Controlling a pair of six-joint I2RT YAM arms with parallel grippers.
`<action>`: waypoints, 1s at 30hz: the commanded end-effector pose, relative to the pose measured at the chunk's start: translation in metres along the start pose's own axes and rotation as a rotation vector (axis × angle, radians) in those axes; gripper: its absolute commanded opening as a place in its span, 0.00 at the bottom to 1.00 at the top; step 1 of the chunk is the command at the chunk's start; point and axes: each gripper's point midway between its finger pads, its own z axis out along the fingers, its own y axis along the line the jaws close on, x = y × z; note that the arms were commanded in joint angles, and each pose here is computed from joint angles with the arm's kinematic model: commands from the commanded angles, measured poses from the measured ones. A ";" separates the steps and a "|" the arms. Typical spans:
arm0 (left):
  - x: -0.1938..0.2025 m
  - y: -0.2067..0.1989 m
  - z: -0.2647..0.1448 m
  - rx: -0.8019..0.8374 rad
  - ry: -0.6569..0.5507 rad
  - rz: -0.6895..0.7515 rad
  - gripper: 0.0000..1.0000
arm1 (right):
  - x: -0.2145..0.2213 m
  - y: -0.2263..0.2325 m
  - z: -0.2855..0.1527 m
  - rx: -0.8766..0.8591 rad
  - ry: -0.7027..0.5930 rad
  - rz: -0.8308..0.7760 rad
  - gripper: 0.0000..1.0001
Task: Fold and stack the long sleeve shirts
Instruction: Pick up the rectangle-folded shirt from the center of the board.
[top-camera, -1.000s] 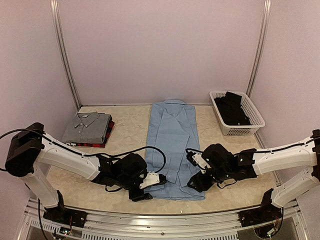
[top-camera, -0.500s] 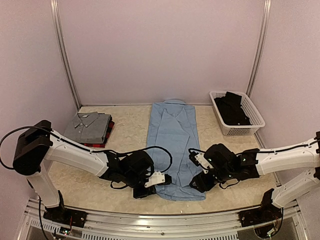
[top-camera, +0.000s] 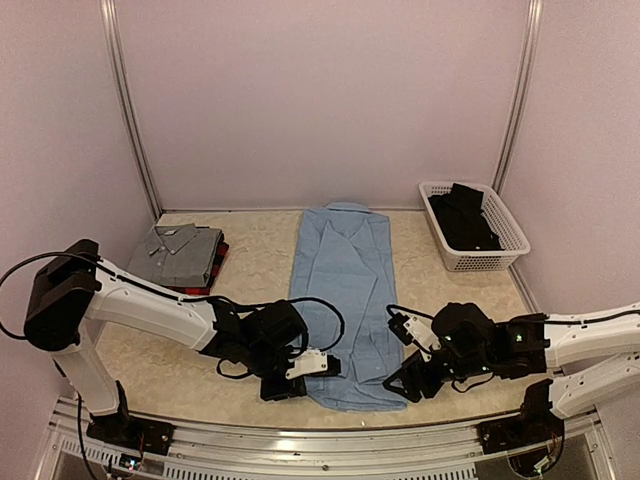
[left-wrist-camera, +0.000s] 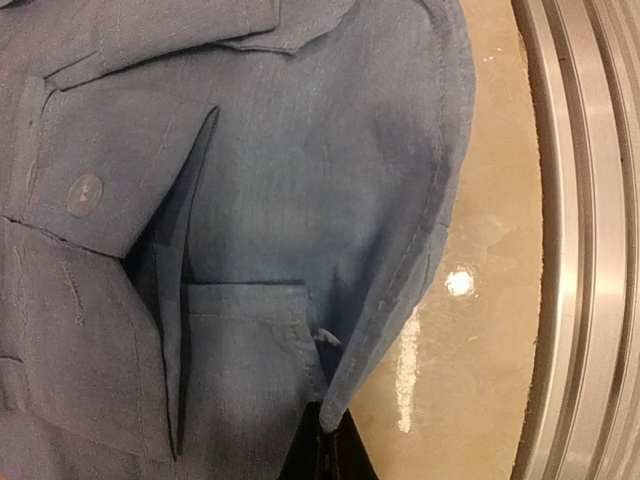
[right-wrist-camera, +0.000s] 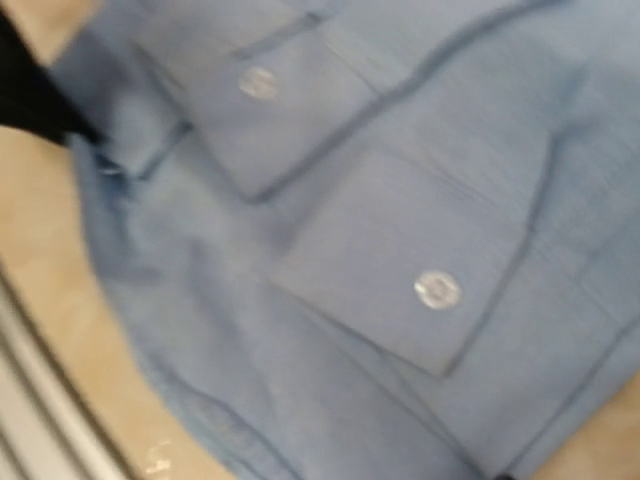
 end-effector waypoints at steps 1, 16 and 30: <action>0.003 -0.019 -0.011 0.083 0.026 -0.021 0.00 | 0.004 0.012 -0.001 -0.007 -0.034 -0.054 0.70; 0.004 -0.014 -0.015 0.077 0.014 -0.020 0.00 | 0.042 0.024 0.040 0.060 0.146 -0.139 0.66; 0.007 -0.016 -0.016 0.069 0.035 -0.012 0.00 | 0.067 0.029 0.053 0.171 0.266 -0.189 0.33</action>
